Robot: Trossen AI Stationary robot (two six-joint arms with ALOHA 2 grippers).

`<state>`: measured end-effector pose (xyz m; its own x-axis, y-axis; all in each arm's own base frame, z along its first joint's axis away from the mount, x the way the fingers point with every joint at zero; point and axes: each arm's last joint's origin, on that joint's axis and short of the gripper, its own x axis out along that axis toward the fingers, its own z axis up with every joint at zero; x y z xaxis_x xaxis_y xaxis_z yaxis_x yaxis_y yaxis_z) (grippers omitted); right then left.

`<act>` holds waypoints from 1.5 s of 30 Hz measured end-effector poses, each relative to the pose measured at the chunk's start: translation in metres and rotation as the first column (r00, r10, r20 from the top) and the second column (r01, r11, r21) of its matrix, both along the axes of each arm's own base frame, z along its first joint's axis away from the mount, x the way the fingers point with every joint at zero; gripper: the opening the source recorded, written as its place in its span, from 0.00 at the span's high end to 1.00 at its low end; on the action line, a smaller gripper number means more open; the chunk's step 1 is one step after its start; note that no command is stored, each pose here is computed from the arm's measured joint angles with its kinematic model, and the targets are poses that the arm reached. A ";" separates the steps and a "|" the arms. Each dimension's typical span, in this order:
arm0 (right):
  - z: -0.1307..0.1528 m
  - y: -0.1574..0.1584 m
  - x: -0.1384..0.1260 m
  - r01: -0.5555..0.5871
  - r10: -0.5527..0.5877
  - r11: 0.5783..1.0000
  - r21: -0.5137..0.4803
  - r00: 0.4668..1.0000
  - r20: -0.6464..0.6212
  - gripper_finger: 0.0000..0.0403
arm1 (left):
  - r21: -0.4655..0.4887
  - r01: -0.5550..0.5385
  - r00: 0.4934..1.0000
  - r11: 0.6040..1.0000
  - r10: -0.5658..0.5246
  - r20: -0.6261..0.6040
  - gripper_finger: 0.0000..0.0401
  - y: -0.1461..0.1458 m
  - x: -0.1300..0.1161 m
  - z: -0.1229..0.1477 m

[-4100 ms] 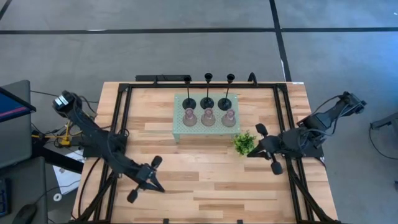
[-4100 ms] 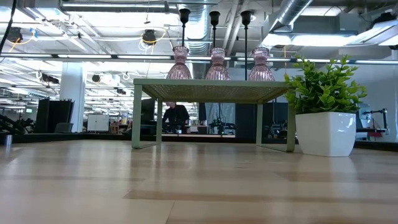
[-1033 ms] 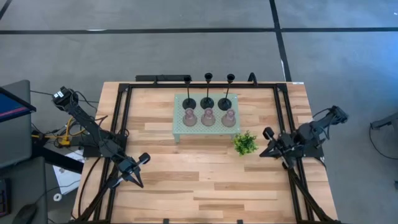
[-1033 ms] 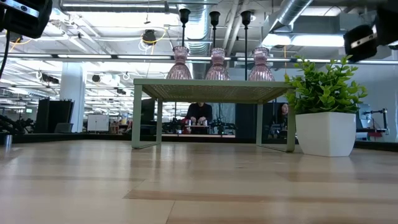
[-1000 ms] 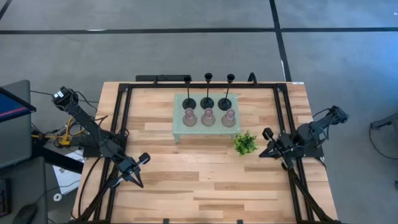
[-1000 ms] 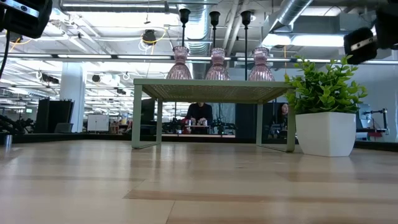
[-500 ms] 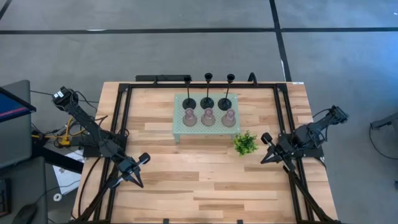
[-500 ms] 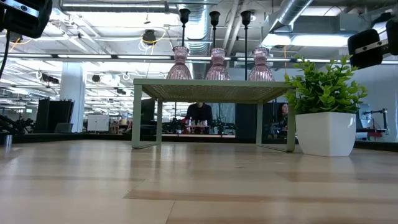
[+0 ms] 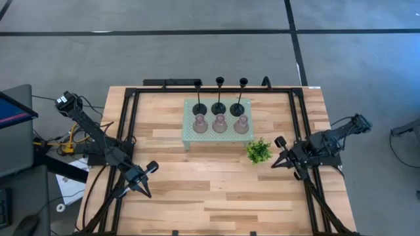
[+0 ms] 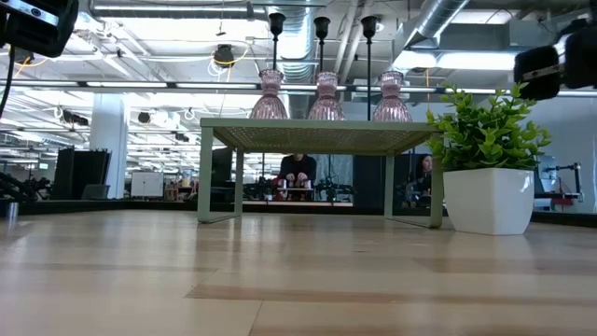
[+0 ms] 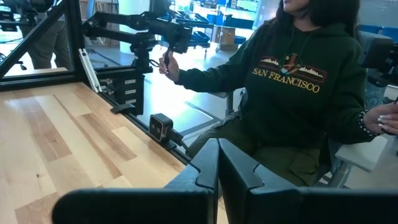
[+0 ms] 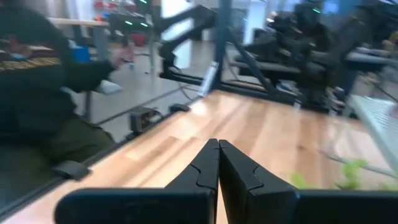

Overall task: Pick & Place candle stick holders
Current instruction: Return to Home Position

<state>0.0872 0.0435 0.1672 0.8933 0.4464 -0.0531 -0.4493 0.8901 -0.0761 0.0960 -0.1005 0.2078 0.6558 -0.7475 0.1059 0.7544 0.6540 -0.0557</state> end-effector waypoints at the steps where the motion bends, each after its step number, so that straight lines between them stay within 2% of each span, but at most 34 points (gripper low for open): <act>1: -0.001 -0.002 0.001 0.022 -0.022 1.000 -0.001 1.000 -0.008 1.00 | -0.003 0.000 1.000 1.000 0.000 -0.003 0.98 0.000 0.000 0.000; 5: -0.003 -0.011 0.007 0.134 -0.132 0.991 0.023 0.990 -0.054 1.00 | -0.017 0.003 1.000 1.000 -0.003 -0.020 0.98 0.000 0.000 0.000; 11: -0.005 -0.027 0.012 0.306 -0.302 0.951 0.043 0.950 -0.085 1.00 | -0.017 0.003 1.000 1.000 -0.003 -0.020 0.98 0.000 0.000 0.000; 19: -0.005 -0.042 0.014 0.437 -0.435 0.899 0.020 0.898 -0.074 1.00 | -0.017 0.002 1.000 1.000 -0.003 -0.020 0.98 0.000 0.000 0.000; 23: -0.005 -0.045 0.014 0.465 -0.460 0.884 0.041 0.884 -0.085 1.00 | -0.017 0.002 1.000 1.000 -0.003 -0.019 0.98 0.000 0.000 0.000; 34: -0.005 -0.046 0.014 0.457 -0.453 0.888 0.044 0.888 -0.085 1.00 | -0.022 0.002 1.000 1.000 -0.003 -0.016 0.98 0.000 0.000 0.001; 40: -0.005 -0.046 0.014 0.462 -0.452 0.881 0.099 0.885 -0.112 1.00 | -0.071 0.009 0.997 0.997 -0.014 -0.070 0.98 0.000 0.000 0.001; 45: -0.005 -0.046 0.014 0.461 -0.450 0.882 0.100 0.886 -0.112 1.00 | 0.032 -0.012 0.999 0.999 0.010 0.048 0.98 0.001 0.000 0.001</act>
<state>0.1009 -0.0020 0.1627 0.9941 -0.0010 -0.1081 0.0079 0.9979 0.0636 0.0964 -0.1000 0.2086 0.6587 -0.7438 0.1135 0.7484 0.6632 0.0020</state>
